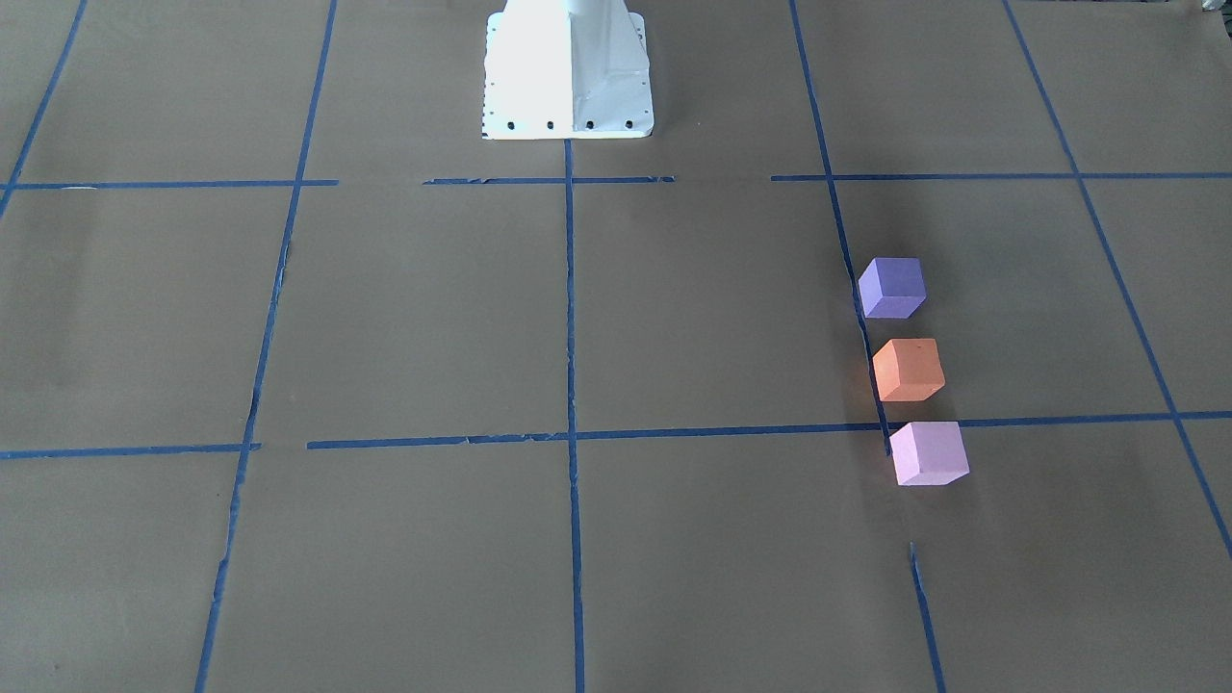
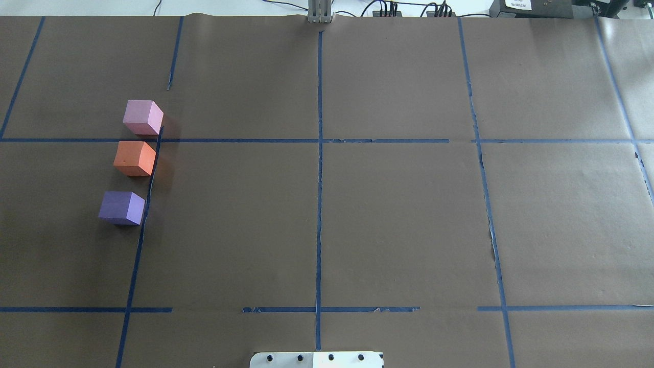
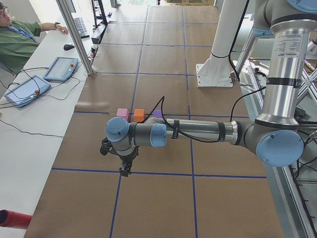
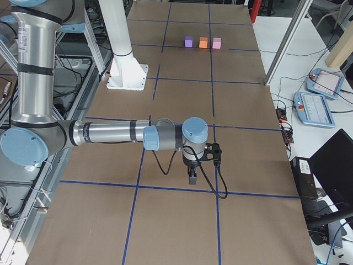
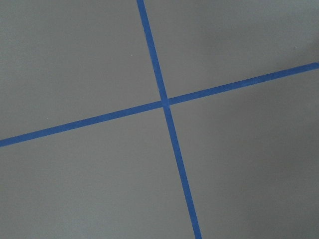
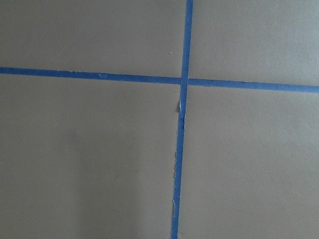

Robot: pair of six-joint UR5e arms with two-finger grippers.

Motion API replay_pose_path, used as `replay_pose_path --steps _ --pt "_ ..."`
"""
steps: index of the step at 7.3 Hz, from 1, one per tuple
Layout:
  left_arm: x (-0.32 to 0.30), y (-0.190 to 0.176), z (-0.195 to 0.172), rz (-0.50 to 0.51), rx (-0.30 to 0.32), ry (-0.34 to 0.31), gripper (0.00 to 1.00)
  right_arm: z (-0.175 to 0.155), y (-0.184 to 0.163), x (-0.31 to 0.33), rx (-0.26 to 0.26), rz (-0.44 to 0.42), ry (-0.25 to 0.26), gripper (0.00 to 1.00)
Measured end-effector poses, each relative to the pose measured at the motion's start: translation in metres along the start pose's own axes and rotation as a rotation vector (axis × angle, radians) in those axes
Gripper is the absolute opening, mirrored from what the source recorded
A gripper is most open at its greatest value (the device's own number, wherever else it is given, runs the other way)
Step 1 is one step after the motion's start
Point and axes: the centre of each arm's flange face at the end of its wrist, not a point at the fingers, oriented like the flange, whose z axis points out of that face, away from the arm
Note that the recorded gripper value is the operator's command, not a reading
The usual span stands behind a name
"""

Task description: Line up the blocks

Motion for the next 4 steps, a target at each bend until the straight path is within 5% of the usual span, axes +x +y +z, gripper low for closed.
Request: replay_pose_path --steps 4 --pt "-0.0006 -0.0066 -0.0004 0.01 0.014 -0.004 1.0 0.0001 0.0 0.0001 0.0 0.0 0.0 1.0"
